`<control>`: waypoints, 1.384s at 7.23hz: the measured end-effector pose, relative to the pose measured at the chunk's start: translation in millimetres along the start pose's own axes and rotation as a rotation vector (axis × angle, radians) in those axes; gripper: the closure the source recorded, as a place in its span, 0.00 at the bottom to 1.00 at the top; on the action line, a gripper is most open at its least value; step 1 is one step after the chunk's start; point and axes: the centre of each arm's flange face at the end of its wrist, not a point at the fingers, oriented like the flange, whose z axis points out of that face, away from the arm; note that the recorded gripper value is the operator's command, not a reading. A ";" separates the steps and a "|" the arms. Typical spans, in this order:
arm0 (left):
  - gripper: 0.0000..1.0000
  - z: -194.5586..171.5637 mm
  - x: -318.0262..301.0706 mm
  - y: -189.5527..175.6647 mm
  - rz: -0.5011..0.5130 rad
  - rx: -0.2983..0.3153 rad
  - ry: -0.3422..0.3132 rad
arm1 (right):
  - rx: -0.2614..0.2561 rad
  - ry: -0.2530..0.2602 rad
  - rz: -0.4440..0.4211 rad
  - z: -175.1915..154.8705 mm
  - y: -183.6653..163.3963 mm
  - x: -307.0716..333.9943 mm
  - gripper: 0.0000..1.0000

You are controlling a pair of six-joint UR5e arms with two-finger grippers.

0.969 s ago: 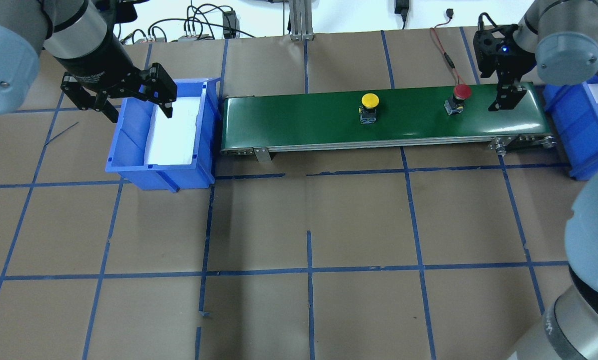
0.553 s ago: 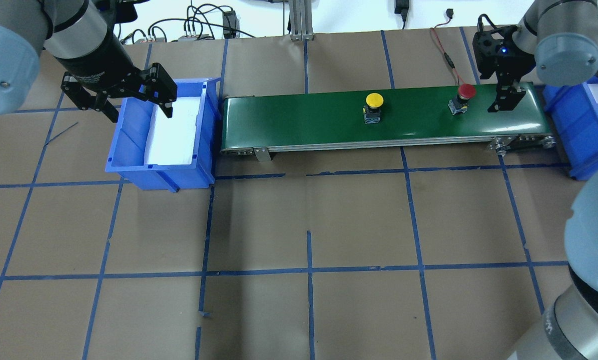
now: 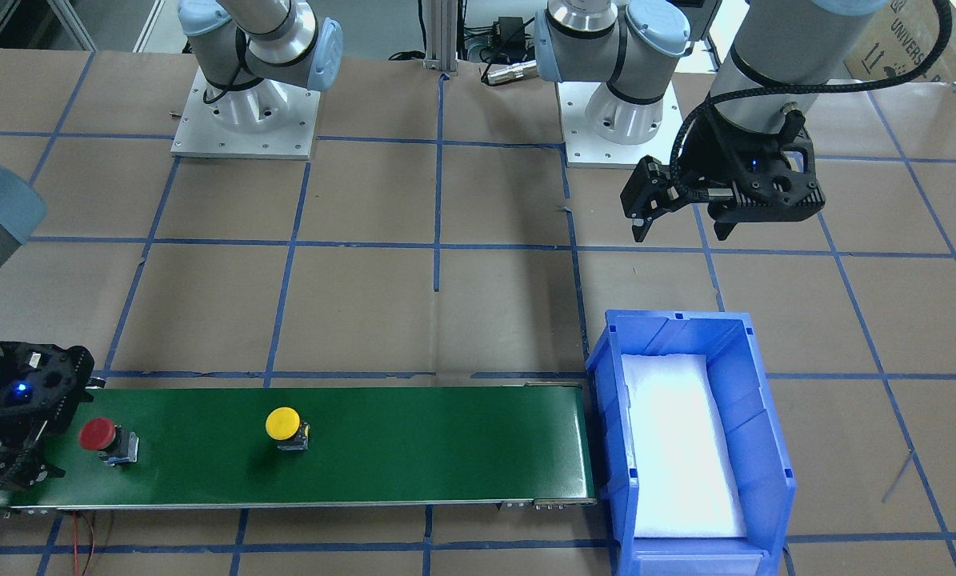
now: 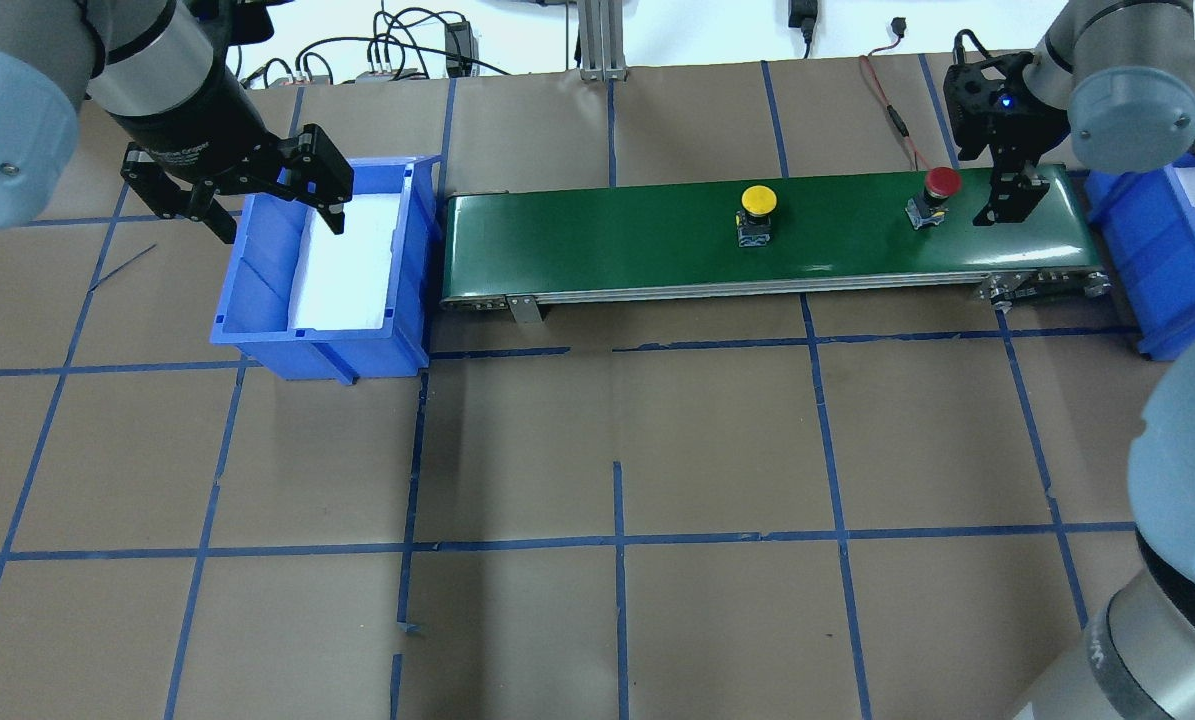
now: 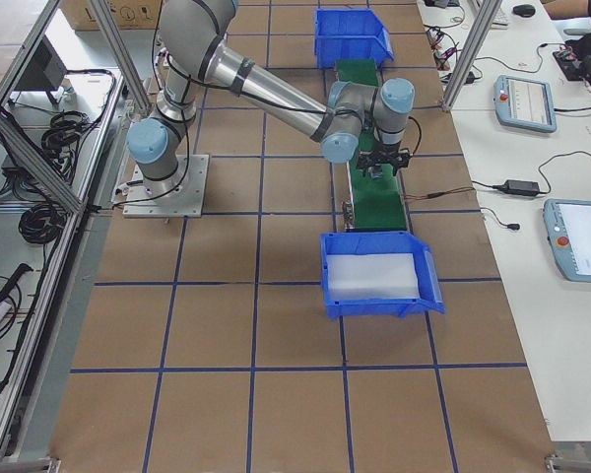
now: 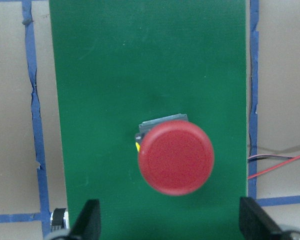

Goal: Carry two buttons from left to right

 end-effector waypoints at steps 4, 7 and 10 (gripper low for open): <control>0.00 0.3 1.1 0.4 0.002 0.000 -0.002 | 0.009 0.001 0.003 0.5 -0.8 0.1 0.05; 0.00 0.1 1.3 0.4 0.003 0.000 -0.002 | 0.009 0.001 0.008 1.0 -0.8 0.4 0.18; 0.00 -0.6 0.6 -0.3 0.002 0.005 -0.002 | -0.002 0.001 0.006 1.7 0.1 -0.4 0.75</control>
